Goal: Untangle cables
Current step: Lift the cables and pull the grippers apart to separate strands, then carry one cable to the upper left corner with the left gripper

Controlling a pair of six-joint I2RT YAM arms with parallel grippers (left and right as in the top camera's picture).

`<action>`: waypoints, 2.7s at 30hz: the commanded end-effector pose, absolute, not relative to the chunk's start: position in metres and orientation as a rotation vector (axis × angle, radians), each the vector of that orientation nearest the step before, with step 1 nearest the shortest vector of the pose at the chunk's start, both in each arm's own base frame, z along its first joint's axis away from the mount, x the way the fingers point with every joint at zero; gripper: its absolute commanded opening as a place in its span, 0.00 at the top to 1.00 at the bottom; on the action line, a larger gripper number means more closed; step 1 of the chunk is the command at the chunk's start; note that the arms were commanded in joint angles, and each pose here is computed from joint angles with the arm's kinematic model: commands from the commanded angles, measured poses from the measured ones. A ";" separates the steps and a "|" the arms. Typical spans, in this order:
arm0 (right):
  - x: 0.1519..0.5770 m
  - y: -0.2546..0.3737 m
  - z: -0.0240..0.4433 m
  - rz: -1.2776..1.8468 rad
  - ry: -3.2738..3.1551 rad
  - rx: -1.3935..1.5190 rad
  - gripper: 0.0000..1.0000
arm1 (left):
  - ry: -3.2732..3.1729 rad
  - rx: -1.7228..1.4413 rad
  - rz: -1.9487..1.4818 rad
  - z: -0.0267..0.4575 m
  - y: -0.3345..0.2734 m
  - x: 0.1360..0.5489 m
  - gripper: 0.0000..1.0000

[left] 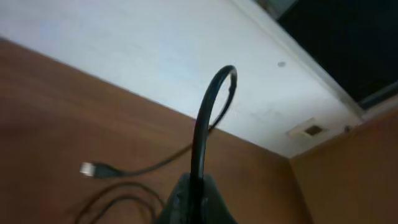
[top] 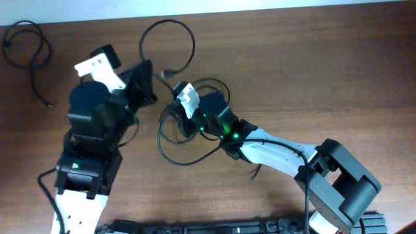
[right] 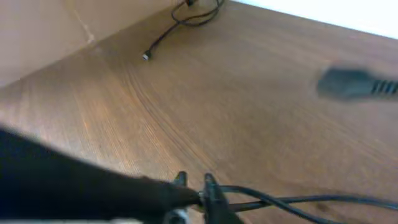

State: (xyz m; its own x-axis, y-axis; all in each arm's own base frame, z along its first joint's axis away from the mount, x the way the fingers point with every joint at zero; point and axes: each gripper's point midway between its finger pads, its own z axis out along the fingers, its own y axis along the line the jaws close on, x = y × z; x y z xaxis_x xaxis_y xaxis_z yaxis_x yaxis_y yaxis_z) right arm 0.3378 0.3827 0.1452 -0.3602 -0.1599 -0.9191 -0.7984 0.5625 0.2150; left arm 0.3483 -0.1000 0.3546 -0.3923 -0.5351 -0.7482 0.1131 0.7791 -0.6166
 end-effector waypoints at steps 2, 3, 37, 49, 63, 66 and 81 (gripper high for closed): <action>0.336 0.377 0.143 0.914 1.917 -0.745 0.96 | 1.867 -0.508 -0.593 0.344 -0.041 0.348 1.00; 0.332 0.372 0.148 0.969 1.928 -0.769 0.96 | 1.888 -0.573 -0.547 0.334 -0.021 0.346 1.00; 0.298 0.327 0.214 1.391 1.958 -0.766 0.96 | 2.414 -1.324 -1.454 0.211 -0.138 0.340 0.39; 0.309 0.314 0.211 1.372 1.984 -0.719 0.15 | 2.335 -0.841 -1.393 0.234 -0.139 0.367 1.00; 0.277 0.330 0.077 0.831 2.441 -0.723 0.01 | 1.958 -0.703 -1.285 0.347 -0.093 0.420 1.00; 0.279 0.348 0.051 0.660 2.400 -0.747 0.01 | 1.954 -0.721 -1.285 0.347 -0.092 0.421 1.00; 0.323 0.305 0.033 0.482 2.440 -0.578 0.96 | 1.922 -0.634 -1.311 0.359 -0.072 0.420 1.00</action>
State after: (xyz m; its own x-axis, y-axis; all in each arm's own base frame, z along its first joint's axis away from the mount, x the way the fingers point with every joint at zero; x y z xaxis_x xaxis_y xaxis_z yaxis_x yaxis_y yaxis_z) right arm 0.2883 0.3512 0.0071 -0.7163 -0.3648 -0.5948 -0.6007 0.7561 0.2598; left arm 0.4199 -0.0863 0.3366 -0.6231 -0.7493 -0.2243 -0.0977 0.3591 -0.9282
